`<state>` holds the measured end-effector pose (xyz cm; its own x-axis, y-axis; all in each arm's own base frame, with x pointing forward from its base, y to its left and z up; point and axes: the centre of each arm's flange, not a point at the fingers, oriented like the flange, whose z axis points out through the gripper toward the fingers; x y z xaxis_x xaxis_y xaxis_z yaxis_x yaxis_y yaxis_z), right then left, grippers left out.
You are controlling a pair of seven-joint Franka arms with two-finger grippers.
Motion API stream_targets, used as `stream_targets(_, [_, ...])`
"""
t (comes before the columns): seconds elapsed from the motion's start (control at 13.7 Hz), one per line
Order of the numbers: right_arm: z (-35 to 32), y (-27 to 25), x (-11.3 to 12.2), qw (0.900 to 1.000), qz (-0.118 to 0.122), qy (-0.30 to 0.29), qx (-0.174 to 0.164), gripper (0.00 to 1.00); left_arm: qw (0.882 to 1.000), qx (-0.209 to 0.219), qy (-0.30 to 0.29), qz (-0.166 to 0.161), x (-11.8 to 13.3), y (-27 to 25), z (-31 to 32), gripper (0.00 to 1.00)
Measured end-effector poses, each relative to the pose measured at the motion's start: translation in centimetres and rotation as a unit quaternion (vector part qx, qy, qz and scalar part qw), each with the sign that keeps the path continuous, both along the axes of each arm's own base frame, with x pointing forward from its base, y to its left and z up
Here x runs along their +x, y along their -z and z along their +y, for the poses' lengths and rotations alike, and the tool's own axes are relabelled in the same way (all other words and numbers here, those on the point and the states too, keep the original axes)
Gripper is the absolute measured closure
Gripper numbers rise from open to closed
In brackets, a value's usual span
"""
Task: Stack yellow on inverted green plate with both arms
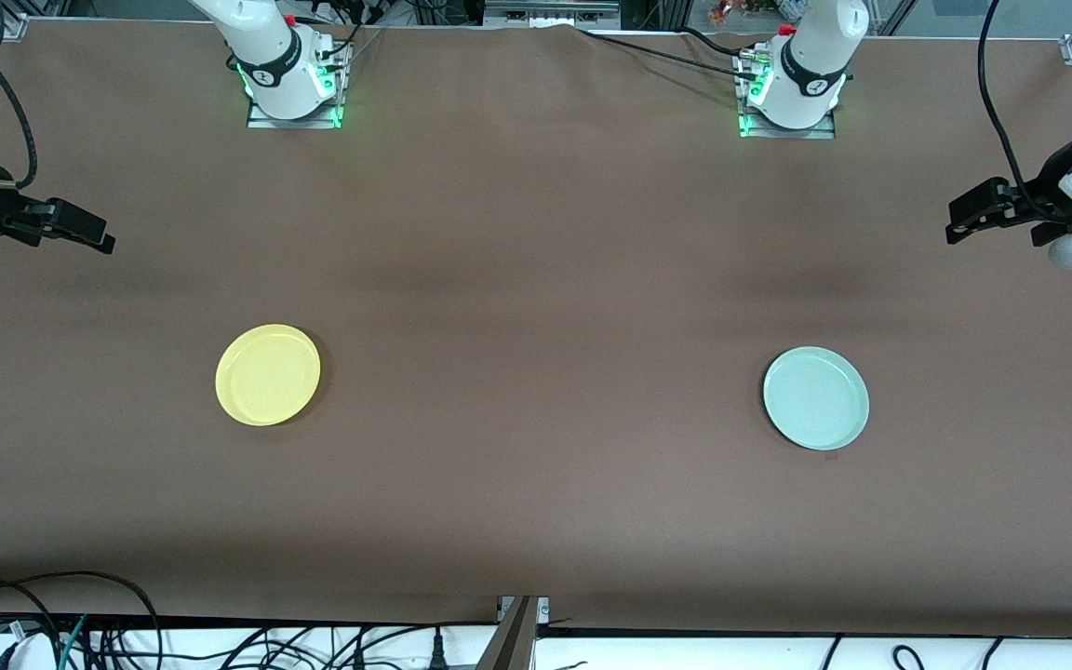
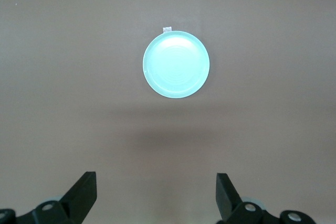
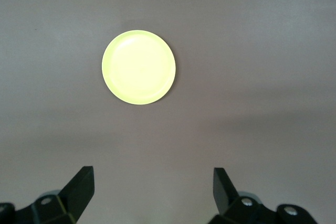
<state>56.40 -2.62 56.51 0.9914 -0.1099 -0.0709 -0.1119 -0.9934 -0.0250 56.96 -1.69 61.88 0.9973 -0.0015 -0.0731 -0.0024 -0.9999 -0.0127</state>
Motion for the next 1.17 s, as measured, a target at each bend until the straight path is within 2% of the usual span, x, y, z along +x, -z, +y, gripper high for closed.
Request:
stream_targets(0.15, [0.0, -0.1, 0.0, 1.000, -0.002, 0.000, 0.000, 0.00, 1.000, -0.001, 0.001, -0.008, 0.3, 0.0, -0.1, 0.00])
stream_targets(0.81, [0.9, -0.5, 0.3, 1.000, -0.012, -0.008, 0.000, 0.00, 1.000, -0.001, -0.002, -0.001, 0.8, 0.9, 0.5, 0.00])
stream_targets(1.17, [1.5, -0.5, 0.3, 1.000, -0.012, -0.013, 0.000, 0.00, 0.999, -0.004, 0.032, 0.007, 1.2, 1.8, 1.3, 0.00])
